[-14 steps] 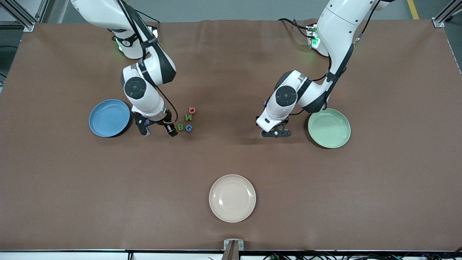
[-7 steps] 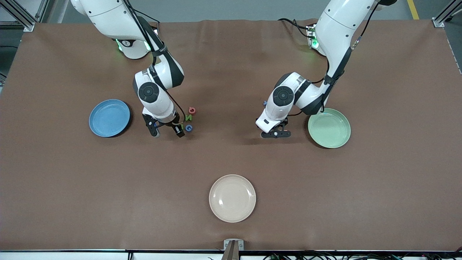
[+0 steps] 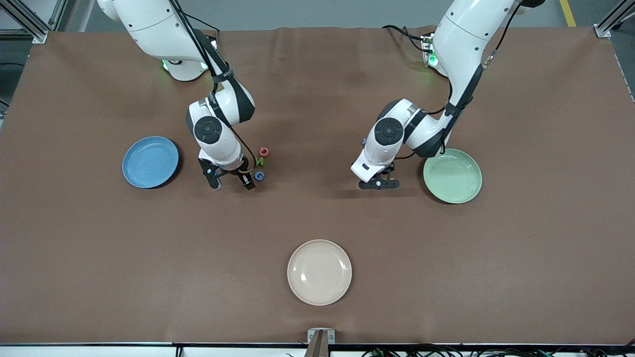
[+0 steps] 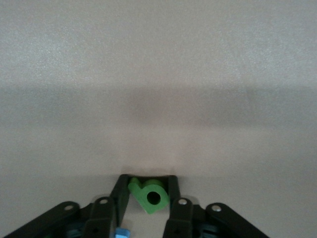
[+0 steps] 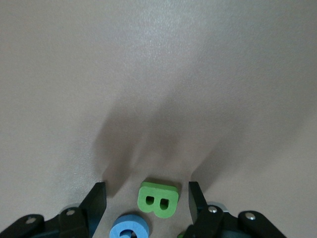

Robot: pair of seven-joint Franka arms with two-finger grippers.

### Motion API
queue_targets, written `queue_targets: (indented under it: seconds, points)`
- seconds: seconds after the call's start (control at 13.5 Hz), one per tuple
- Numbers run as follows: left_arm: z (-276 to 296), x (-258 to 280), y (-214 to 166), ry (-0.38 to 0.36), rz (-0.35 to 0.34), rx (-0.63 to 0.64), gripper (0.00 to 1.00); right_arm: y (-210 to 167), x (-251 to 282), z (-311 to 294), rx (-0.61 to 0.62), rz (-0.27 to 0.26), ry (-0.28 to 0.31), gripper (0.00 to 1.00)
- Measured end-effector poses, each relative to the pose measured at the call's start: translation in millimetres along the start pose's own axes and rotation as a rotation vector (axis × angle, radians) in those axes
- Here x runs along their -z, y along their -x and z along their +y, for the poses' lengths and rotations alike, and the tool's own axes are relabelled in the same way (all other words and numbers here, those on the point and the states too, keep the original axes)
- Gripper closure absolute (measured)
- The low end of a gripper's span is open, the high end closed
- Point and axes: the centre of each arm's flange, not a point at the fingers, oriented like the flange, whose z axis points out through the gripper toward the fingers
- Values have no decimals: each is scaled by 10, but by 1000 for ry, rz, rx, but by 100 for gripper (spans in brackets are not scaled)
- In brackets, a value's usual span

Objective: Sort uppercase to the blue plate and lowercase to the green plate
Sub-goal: 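Place the n on the green plate while the right gripper places B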

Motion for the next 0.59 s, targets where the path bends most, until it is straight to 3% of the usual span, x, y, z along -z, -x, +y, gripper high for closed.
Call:
queue_targets:
  seconds: [0.3,0.59]
  points:
    - [-12,20,-24,2,4,34,64,24,-15,-4,5,2,-2,31]
    - [-205,330,-166,-31,-3,44,64,40,13,-20,9,2,-8,49]
